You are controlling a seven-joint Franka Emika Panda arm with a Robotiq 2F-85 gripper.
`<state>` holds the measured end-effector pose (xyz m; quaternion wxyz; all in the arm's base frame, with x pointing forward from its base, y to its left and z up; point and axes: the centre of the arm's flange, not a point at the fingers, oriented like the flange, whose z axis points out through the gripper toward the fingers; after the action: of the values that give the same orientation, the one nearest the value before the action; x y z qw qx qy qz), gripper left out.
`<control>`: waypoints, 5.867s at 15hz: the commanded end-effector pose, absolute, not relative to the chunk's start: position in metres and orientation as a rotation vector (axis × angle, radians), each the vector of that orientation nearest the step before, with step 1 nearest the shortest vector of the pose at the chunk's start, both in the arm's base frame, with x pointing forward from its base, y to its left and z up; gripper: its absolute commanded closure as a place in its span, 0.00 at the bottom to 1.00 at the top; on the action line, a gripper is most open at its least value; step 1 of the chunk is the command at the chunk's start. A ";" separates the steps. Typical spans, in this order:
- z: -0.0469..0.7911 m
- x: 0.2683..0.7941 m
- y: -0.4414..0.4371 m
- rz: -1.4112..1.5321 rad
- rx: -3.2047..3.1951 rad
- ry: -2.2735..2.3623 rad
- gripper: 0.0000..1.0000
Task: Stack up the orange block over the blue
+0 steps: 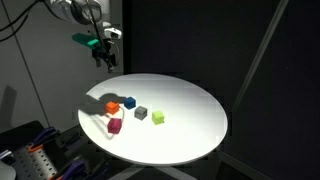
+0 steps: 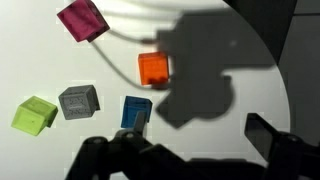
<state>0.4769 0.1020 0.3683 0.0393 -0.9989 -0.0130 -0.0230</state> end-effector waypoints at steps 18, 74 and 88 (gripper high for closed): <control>0.265 0.498 0.106 0.071 -3.096 -0.017 0.00; 0.258 0.585 0.038 0.104 -3.119 0.246 0.72; 0.216 0.614 0.042 0.125 -3.109 0.232 0.08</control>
<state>0.6022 0.0417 0.2154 0.0077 -0.9967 0.0702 0.0390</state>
